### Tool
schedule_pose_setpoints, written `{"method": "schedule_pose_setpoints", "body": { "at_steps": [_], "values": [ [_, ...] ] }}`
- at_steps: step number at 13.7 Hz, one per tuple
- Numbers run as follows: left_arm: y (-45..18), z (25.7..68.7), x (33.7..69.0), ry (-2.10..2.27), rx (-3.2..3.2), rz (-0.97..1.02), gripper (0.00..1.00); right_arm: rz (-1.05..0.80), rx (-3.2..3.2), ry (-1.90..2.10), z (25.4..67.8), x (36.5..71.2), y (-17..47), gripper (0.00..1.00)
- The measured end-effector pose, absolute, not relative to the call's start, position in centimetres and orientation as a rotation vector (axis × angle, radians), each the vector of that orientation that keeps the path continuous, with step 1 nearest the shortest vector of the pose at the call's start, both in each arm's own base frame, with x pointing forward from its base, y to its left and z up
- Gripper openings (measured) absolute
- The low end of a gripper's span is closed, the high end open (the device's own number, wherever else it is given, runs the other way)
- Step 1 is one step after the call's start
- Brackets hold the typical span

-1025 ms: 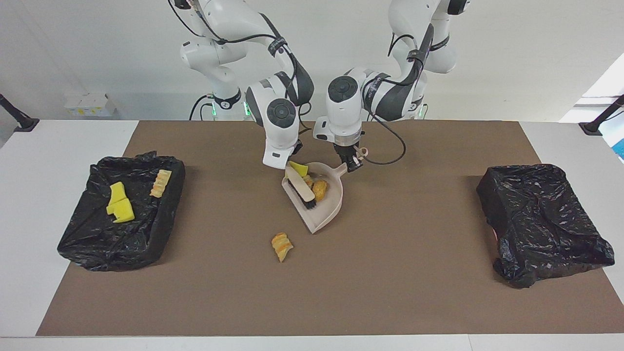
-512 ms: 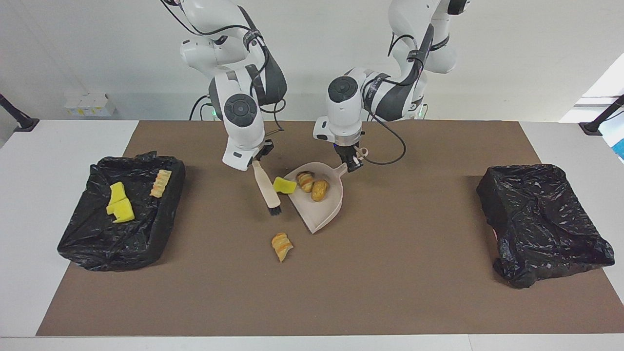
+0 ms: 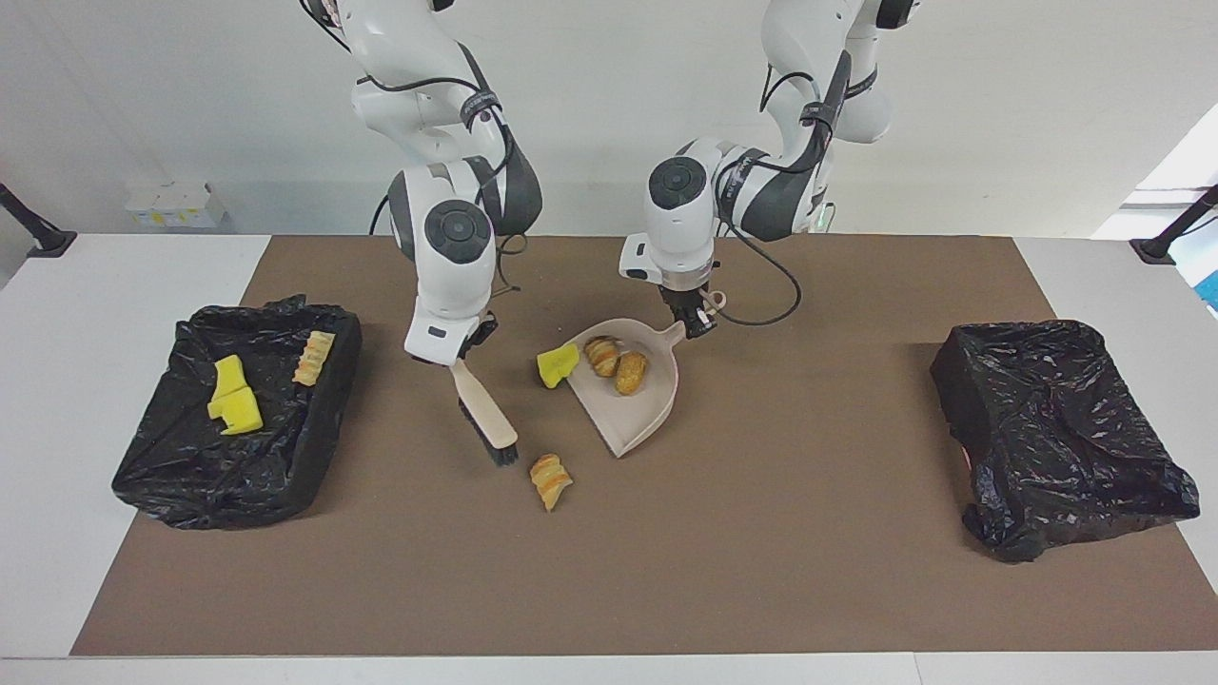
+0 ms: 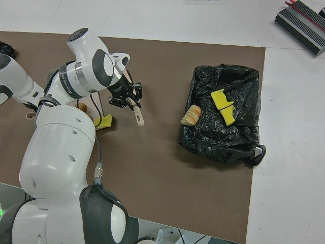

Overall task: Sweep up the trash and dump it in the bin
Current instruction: 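Brush the pieces into the dustpan held by the left gripper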

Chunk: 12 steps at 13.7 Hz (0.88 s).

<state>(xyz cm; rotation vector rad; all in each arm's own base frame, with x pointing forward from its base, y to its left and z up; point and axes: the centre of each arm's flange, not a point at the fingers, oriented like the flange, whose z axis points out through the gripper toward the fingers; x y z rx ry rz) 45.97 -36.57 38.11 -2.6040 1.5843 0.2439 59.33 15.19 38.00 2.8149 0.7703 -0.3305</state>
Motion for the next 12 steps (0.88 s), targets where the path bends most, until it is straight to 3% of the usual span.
{"method": "schedule_pose_setpoints", "body": {
  "at_steps": [3,6,9,12],
  "values": [
    [-35.9,38.1,46.4,1.568,-2.614,0.247,0.31,-0.321,2.805,0.794,35.0,61.9,16.1,0.26],
    [-35.2,38.0,46.9,1.552,-2.625,0.251,0.31,-0.322,2.801,0.820,34.2,62.2,17.3,0.26],
    [-35.2,38.0,46.8,1.552,-2.625,0.251,0.31,-0.354,2.810,0.865,33.4,60.9,19.5,0.26],
    [-35.2,38.0,46.8,1.552,-2.625,0.251,0.31,-0.441,2.845,0.935,32.3,57.3,22.2,0.26]
  ]
}}
